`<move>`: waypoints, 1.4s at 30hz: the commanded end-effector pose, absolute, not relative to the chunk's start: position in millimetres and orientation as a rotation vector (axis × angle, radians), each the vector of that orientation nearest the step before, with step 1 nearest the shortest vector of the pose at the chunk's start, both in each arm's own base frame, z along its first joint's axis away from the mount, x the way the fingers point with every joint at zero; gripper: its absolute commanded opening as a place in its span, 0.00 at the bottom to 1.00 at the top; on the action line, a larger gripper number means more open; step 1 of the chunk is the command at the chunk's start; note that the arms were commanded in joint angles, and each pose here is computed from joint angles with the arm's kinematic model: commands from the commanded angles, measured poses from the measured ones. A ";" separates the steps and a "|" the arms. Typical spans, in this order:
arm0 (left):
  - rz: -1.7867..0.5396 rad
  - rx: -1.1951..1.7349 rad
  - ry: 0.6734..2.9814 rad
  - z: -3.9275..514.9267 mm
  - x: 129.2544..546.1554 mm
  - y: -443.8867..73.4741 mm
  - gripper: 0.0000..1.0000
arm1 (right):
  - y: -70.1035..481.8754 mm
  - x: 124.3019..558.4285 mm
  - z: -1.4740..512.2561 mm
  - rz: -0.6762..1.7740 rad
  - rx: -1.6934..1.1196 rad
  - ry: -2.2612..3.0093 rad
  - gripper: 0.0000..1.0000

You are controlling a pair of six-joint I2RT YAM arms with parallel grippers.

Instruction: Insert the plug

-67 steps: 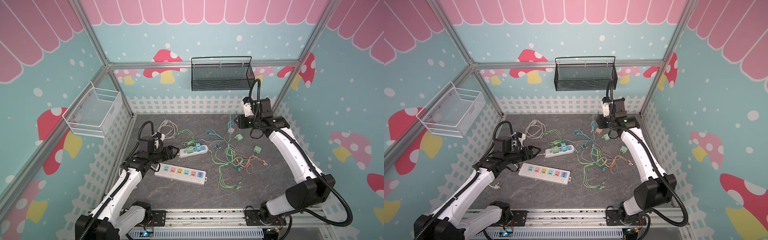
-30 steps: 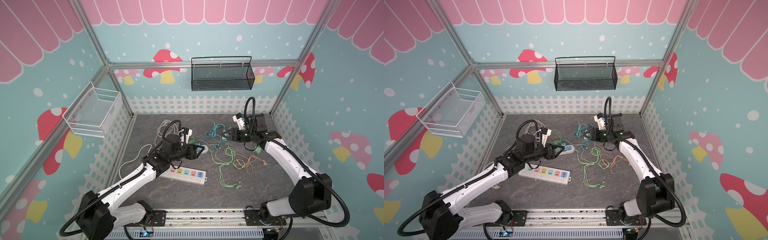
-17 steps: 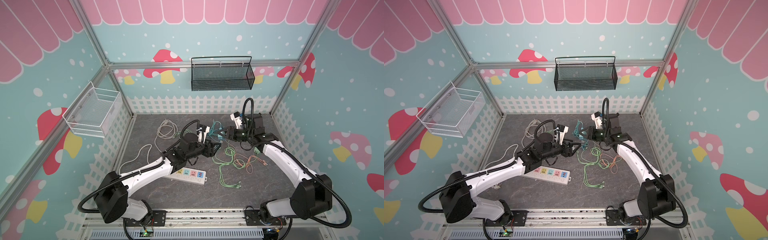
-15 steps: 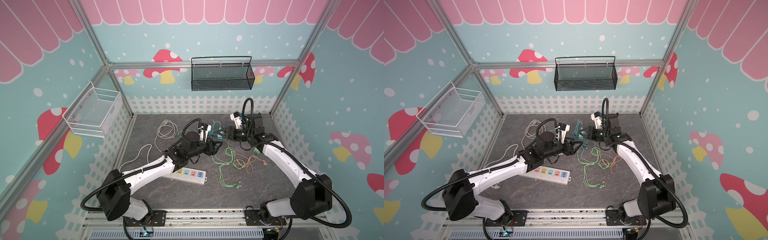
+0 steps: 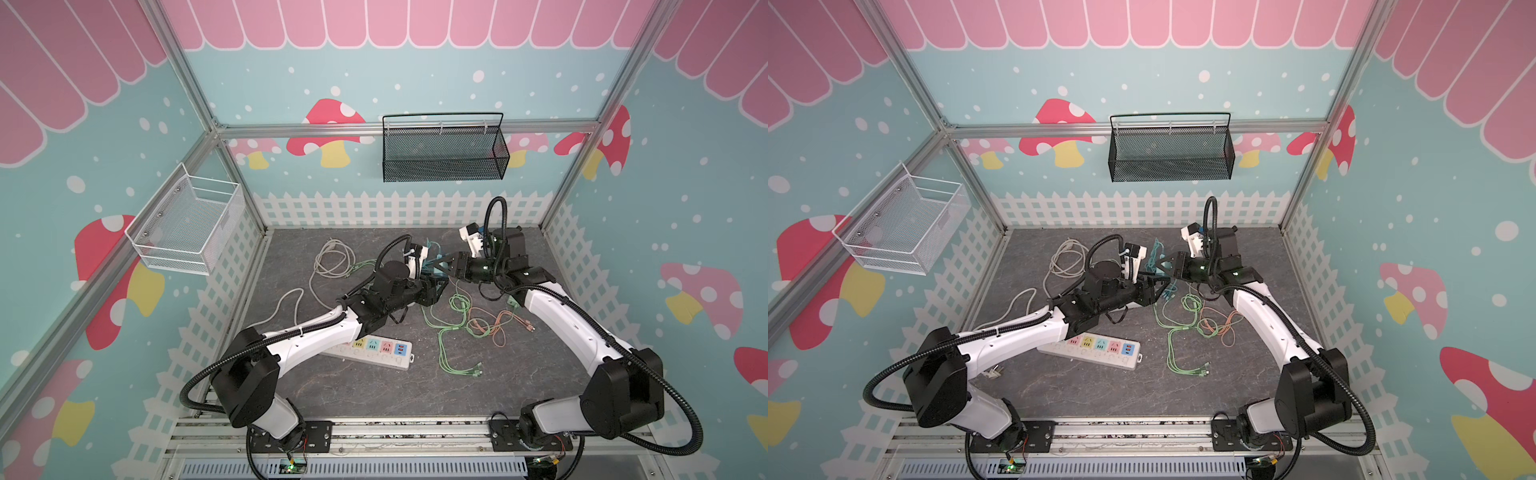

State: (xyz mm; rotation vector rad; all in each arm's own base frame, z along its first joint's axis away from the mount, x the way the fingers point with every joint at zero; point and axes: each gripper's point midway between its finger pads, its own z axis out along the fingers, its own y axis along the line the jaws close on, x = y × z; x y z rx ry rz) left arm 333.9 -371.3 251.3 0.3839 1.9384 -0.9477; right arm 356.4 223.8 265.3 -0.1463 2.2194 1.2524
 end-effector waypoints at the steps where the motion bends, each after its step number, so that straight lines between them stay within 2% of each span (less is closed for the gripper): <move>1: -0.932 0.340 1.890 266.0 343.6 -373.2 0.58 | 230.0 352.1 279.3 1.300 -0.196 2.166 0.35; 6: -0.899 0.275 1.890 265.5 352.2 -368.2 0.49 | 231.1 348.3 279.5 1.317 -0.208 2.166 0.36; 13: -0.889 0.219 1.880 266.5 358.3 -363.8 0.43 | 233.4 344.4 279.0 1.344 -0.234 2.157 0.37; 19: -0.901 0.237 1.904 263.6 355.7 -366.6 0.28 | 235.5 342.4 281.3 1.365 -0.255 2.143 0.41; 24: -0.944 0.262 1.932 258.4 349.8 -369.5 0.13 | 234.8 342.4 285.0 1.351 -0.273 2.121 0.49; 27: -0.988 0.271 1.950 257.1 346.2 -367.9 0.09 | 234.8 341.2 289.3 1.336 -0.308 2.099 0.52; 33: -1.162 0.260 1.981 262.8 344.1 -351.3 0.00 | 219.1 344.3 307.2 1.185 -0.309 2.030 0.74; 36: -1.137 0.309 2.007 265.0 340.3 -341.3 0.00 | 212.3 344.3 315.0 1.131 -0.340 2.004 0.78; 42: -1.127 0.472 2.052 277.5 318.9 -334.1 0.00 | 207.8 341.1 320.5 1.076 -0.452 1.974 0.77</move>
